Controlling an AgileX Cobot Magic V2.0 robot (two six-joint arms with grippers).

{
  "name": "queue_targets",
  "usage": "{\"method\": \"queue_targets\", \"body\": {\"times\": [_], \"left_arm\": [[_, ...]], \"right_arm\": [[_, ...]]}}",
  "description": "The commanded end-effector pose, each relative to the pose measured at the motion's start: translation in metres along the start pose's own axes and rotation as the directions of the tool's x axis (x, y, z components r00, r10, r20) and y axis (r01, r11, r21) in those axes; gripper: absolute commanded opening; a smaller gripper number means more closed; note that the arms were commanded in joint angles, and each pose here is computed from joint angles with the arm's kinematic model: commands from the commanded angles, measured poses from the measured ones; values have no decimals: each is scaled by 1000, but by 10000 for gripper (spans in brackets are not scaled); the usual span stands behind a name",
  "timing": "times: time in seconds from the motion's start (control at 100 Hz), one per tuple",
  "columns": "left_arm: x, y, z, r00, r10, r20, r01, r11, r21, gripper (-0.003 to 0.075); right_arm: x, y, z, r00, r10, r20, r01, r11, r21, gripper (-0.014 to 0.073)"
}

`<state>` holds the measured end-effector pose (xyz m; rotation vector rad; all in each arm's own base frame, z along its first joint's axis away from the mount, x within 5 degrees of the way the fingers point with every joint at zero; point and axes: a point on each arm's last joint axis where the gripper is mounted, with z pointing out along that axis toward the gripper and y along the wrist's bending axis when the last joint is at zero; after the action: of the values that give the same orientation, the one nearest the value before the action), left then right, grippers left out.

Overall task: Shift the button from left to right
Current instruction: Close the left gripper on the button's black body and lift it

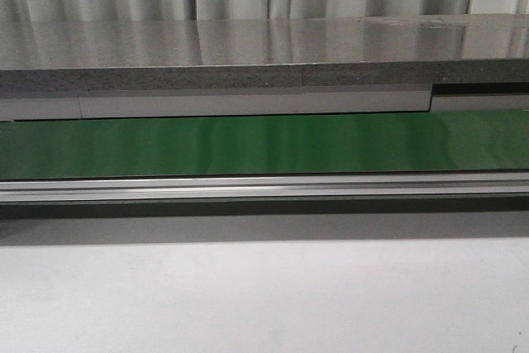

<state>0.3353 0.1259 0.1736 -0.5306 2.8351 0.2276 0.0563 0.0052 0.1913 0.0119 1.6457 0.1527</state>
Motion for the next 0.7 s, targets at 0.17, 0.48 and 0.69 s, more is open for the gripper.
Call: {"method": "queue_targets", "body": {"times": [0.17,0.48,0.69], "left_arm": [[-11,1,-7,998,-7,67,7,1000,6,564],[-9,-1,8,1000,-10,27,10,1000,12,564],[-9,-2,9,1000,-13,27,13,1000,15,521]], "right_arm": [[-13,1,-3,994,-4,111,6,1000,-12,-67],[-13,1,-3,994,-4,111,6,1000,-12,-67],[-13,1,-3,994,-4,111,6,1000,-12,-67]]}}
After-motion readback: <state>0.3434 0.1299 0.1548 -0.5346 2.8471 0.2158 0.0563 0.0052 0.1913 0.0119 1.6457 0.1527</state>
